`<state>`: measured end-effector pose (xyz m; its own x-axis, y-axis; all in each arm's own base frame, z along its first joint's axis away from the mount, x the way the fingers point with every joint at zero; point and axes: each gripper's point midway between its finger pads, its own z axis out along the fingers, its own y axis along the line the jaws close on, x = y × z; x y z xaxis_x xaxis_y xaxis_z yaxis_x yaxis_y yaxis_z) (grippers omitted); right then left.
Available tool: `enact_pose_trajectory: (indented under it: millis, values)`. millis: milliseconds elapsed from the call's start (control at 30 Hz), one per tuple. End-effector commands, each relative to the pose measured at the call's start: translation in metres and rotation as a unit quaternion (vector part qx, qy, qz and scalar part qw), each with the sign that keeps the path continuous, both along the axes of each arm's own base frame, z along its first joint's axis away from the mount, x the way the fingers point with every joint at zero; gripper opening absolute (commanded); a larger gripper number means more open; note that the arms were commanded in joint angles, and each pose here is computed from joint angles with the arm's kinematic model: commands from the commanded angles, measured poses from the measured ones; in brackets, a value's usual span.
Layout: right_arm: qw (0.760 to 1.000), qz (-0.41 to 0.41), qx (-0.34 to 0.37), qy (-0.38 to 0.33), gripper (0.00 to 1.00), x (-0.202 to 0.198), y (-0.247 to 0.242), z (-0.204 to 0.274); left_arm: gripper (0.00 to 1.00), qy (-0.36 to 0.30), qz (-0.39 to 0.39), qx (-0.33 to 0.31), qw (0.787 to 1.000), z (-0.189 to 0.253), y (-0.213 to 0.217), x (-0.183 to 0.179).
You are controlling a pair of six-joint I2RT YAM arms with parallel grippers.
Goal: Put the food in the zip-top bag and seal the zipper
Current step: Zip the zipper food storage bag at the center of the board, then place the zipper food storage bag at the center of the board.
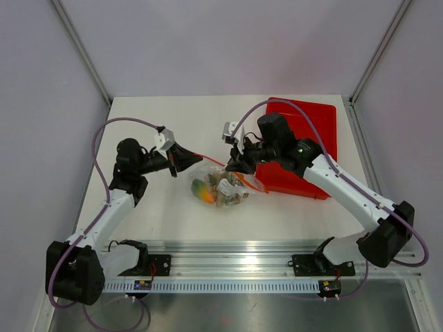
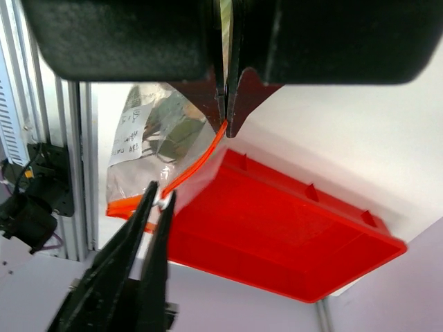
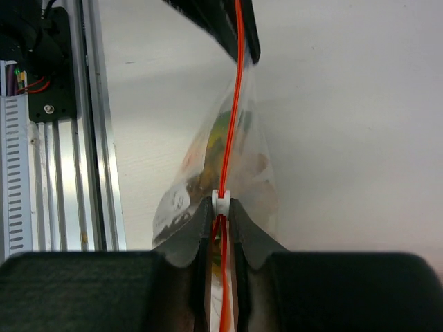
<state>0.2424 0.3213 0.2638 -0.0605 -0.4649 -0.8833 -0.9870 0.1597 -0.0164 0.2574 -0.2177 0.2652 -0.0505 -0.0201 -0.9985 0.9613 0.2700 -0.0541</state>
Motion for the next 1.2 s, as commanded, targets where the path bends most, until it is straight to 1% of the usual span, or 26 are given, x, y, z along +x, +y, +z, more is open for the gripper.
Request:
enact_pose_trajectory:
  millis: [0, 33, 100, 133, 300, 467, 700, 833, 933, 1033, 1100, 1133, 1167]
  values:
    - [0.999, -0.051, 0.015, -0.007, 0.00, -0.003, -0.028, 0.012, 0.00, -0.054, 0.093, -0.027, 0.994, 0.036, 0.023, 0.029]
    - [0.998, -0.063, 0.004, 0.003, 0.00, -0.004, -0.036, -0.003, 0.00, -0.058, 0.113, -0.031, 0.991, 0.041, 0.030, 0.036]
    - [0.997, -0.082, 0.008, 0.001, 0.00, -0.005, -0.046, -0.004, 0.00, -0.065, 0.137, -0.040, 0.988, 0.048, 0.036, 0.044]
    - [0.996, -0.091, -0.002, 0.007, 0.00, -0.007, -0.051, -0.014, 0.00, -0.069, 0.142, -0.043, 0.986, 0.052, 0.037, 0.046]
    - [0.993, -0.118, -0.006, 0.015, 0.00, -0.018, -0.068, -0.026, 0.00, -0.069, 0.175, -0.057, 0.980, 0.062, 0.044, 0.059]
    - [0.989, -0.149, -0.010, 0.017, 0.00, -0.026, -0.084, -0.032, 0.00, -0.067, 0.208, -0.056, 0.974, 0.063, 0.052, 0.069]
    - [0.983, -0.179, -0.002, 0.033, 0.00, -0.041, -0.099, -0.044, 0.00, -0.072, 0.220, -0.053, 0.971, 0.063, 0.056, 0.074]
    - [0.983, -0.180, 0.012, 0.044, 0.00, -0.045, -0.097, -0.042, 0.00, -0.067, 0.215, -0.059, 0.973, 0.063, 0.054, 0.075]
    - [0.982, -0.182, 0.011, 0.045, 0.00, -0.041, -0.095, -0.041, 0.00, -0.063, 0.213, -0.060, 0.973, 0.062, 0.054, 0.075]
    - [0.982, -0.185, 0.024, 0.037, 0.00, -0.033, -0.089, -0.032, 0.00, -0.061, 0.207, -0.061, 0.975, 0.060, 0.051, 0.075]
    - [0.977, -0.209, 0.038, 0.027, 0.00, -0.015, -0.083, -0.022, 0.00, -0.063, 0.193, -0.065, 0.977, 0.065, 0.048, 0.076]
    - [0.970, -0.241, 0.036, 0.015, 0.00, -0.001, -0.086, -0.018, 0.00, -0.052, 0.191, -0.065, 0.978, 0.060, 0.046, 0.084]
    - [0.967, -0.253, 0.038, 0.003, 0.00, 0.010, -0.085, -0.013, 0.00, -0.059, 0.189, -0.070, 0.978, 0.072, 0.045, 0.089]
